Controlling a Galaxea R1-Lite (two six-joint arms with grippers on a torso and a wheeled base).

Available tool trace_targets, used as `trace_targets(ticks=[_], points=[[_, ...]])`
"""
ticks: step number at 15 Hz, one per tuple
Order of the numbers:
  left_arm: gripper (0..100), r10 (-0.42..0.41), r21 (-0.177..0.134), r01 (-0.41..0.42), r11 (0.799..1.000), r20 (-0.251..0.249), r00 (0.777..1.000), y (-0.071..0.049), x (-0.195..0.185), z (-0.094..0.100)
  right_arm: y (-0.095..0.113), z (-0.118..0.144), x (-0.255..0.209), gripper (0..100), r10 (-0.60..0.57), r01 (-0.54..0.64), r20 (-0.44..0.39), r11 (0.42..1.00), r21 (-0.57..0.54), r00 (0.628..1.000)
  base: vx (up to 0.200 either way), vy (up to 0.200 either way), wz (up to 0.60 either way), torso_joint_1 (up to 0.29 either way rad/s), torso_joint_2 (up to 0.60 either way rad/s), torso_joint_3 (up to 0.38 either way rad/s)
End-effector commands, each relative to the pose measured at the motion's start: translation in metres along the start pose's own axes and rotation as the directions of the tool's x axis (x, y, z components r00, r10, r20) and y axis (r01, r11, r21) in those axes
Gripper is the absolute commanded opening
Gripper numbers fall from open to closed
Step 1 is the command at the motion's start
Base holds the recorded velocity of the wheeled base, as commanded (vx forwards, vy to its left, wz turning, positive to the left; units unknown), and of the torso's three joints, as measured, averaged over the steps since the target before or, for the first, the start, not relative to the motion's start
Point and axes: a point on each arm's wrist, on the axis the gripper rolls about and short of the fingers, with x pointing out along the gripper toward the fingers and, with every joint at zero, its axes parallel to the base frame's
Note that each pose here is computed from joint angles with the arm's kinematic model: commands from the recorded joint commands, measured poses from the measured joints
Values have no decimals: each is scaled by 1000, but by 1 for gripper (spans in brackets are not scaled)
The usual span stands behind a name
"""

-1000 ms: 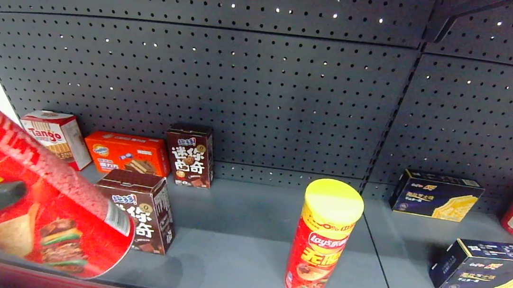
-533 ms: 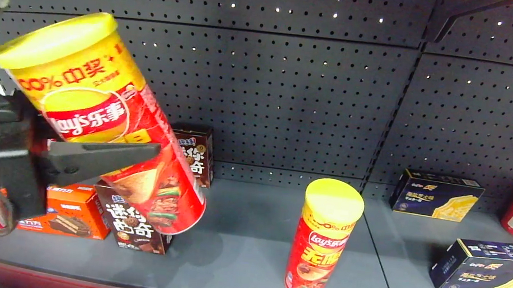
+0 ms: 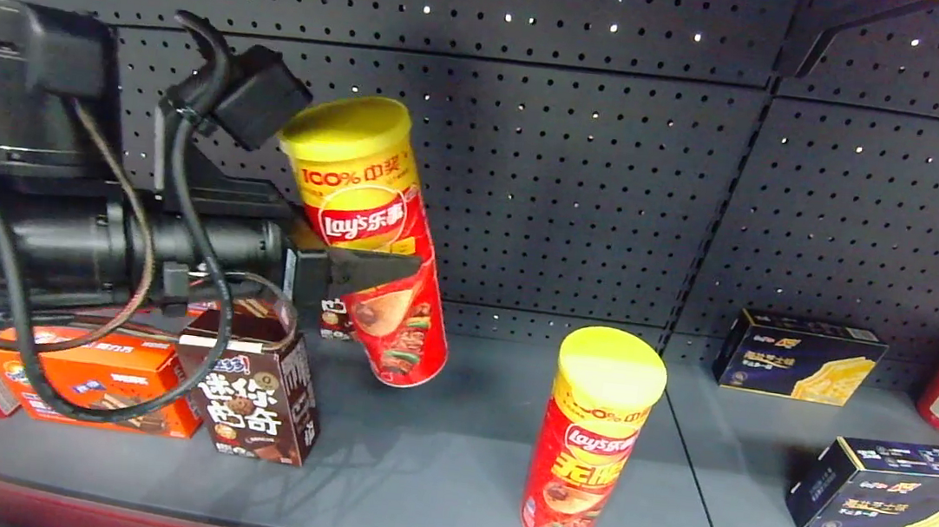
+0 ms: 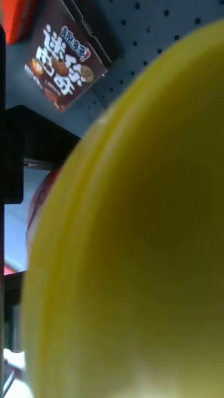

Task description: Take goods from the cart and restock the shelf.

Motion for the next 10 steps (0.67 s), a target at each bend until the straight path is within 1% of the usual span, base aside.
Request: trace_targets(ticks=[1,2,4,5,7,9,10], points=[[0,-18,9,18,1000,-62,998,5,35,-11,0,1,1,100,0,0,3,1000,-3,1000,0,0,0,0,0,0],[0,-23,10,24,1000,-60,998,7,43,-9,0,1,1,100,0,0,5,1000,-4,1000,0,0,0,0,0,0],[0,-55,18,56,998,-54,997,4,60,-5,-1,-3,2,100,1,-1,-7,1000,4,1000,0,0,0,0,0,0],[0,-72,24,73,997,-48,996,1,69,-3,-1,-5,4,100,0,0,0,1000,0,1000,0,0,0,0,0,0],[0,-107,25,108,994,-49,993,-2,76,-3,-2,-12,8,100,-1,1,12,1000,-6,1000,0,0,0,0,0,0],[0,-114,21,116,993,-61,992,-3,79,-5,-2,-12,9,100,-3,3,29,1000,-10,1000,0,0,0,0,0,0],[0,-114,22,115,993,-58,992,-2,81,-3,-2,-12,9,100,-3,3,30,1000,-9,1000,0,0,0,0,0,0]])
